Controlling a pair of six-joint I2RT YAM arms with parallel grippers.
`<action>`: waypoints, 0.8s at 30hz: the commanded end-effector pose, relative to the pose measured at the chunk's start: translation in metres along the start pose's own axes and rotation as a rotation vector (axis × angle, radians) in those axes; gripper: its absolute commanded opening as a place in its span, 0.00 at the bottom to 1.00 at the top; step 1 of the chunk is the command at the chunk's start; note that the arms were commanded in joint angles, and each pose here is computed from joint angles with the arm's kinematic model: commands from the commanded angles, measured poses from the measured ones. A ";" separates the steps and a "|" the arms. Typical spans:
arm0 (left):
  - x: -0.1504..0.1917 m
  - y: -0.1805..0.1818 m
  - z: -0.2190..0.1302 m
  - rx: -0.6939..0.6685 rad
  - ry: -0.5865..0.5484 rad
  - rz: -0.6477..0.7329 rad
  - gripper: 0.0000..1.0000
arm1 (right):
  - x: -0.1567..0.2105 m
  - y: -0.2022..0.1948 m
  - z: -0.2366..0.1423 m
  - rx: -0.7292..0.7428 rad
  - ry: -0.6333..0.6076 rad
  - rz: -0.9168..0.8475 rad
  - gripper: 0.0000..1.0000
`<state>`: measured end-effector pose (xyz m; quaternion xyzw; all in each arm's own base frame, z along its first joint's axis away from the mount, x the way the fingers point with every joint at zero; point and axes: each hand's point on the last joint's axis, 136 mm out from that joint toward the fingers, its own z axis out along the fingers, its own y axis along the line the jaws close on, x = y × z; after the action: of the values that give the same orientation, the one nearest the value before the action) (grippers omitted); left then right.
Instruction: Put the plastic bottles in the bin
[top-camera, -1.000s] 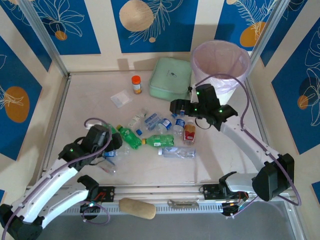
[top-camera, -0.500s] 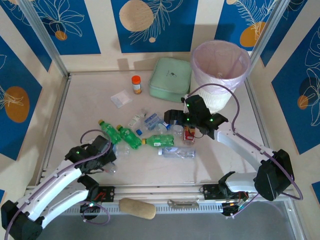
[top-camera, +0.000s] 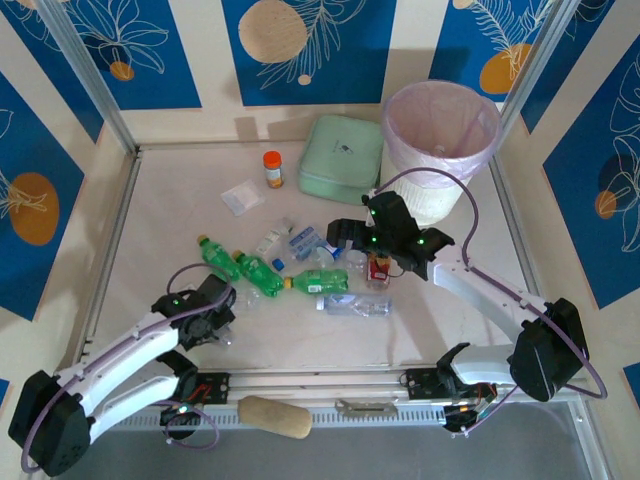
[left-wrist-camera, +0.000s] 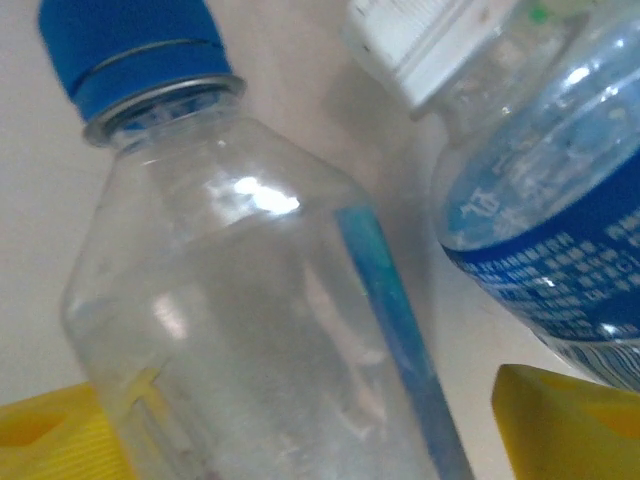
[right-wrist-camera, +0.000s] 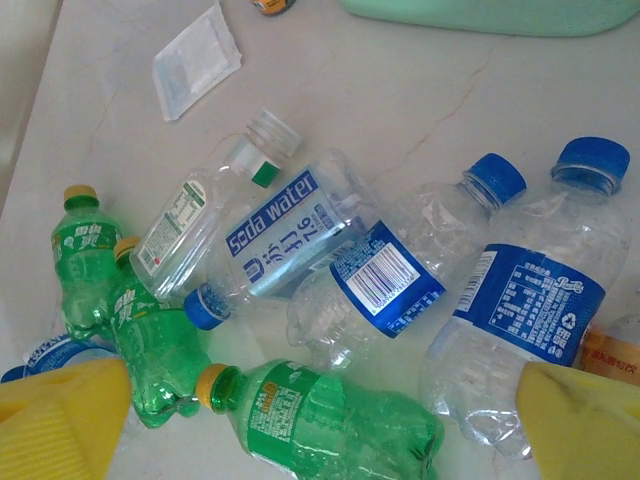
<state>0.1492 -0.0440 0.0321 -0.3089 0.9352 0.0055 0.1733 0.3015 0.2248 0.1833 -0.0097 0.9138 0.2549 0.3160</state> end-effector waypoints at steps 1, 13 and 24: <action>-0.003 -0.003 0.005 -0.003 -0.020 -0.020 0.77 | -0.003 -0.003 0.000 0.034 -0.010 0.006 0.99; -0.014 0.009 -0.001 -0.100 -0.065 0.049 0.47 | -0.027 0.008 0.042 0.031 0.016 -0.055 0.99; -0.077 -0.033 -0.064 0.045 -0.311 0.232 0.46 | -0.041 0.023 0.051 -0.049 0.007 -0.034 0.99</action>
<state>0.1827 -0.0341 0.0857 -0.2476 0.9319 0.0401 0.2620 0.3508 0.2544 0.1665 -0.0248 0.9201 0.2462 0.3037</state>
